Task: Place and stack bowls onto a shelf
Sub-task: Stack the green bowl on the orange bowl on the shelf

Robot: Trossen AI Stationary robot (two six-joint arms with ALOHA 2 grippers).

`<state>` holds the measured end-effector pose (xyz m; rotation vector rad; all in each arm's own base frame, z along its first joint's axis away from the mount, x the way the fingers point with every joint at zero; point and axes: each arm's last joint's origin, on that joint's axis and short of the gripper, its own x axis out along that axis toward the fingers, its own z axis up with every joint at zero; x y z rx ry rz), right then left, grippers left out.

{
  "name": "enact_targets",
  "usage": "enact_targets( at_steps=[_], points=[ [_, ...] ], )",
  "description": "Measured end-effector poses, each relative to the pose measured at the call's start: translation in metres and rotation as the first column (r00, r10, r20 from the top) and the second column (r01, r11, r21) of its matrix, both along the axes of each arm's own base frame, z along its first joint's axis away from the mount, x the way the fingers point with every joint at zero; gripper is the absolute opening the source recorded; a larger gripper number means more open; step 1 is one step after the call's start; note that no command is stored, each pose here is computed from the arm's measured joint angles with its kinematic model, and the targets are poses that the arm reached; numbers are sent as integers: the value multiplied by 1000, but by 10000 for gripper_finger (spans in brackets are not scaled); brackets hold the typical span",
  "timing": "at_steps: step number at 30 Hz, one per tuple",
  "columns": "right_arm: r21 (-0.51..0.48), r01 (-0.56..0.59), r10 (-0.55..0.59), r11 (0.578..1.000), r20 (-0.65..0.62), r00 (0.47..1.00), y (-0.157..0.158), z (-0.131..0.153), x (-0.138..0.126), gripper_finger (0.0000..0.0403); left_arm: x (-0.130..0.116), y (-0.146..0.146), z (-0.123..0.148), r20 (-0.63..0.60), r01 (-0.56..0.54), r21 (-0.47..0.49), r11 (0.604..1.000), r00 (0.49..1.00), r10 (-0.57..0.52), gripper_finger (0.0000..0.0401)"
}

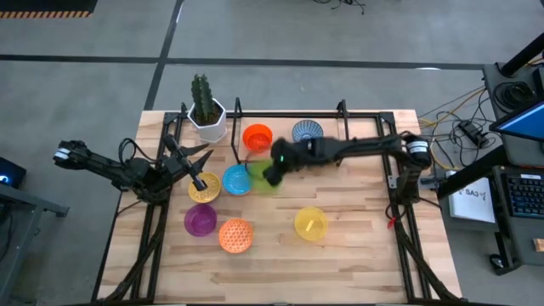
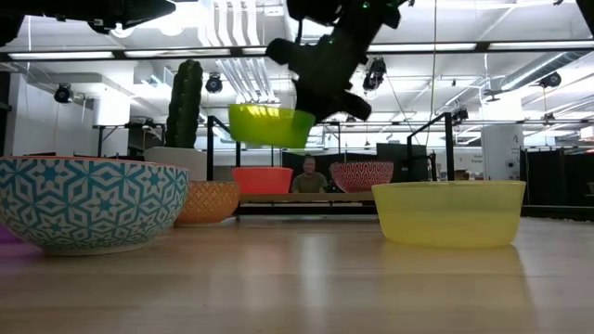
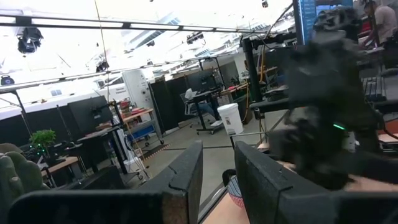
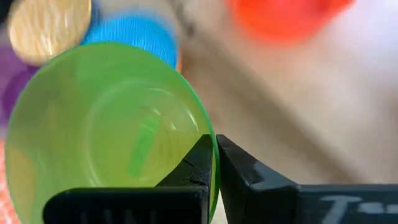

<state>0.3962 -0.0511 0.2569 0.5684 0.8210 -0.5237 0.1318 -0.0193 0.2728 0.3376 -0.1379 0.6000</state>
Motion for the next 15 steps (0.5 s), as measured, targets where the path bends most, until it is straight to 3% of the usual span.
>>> enact_targets(
  at_steps=[4, 9, 15],
  points=[
    [-55, 52, -50, 997, 37, 998, -46, 15, -2, 9, 0, 0, 0, 1, 0, 0, 1000, 1000, 0, 77],
    [-81, 117, -114, 990, 45, 992, -105, 13, -3, 9, 0, 0, 0, -1, -1, 2, 1000, 1000, 1, 77],
    [-70, 93, -89, 993, 63, 994, -133, 5, 7, 9, 0, 0, 0, -5, -3, 10, 1000, 1000, 3, 77]
  ],
)
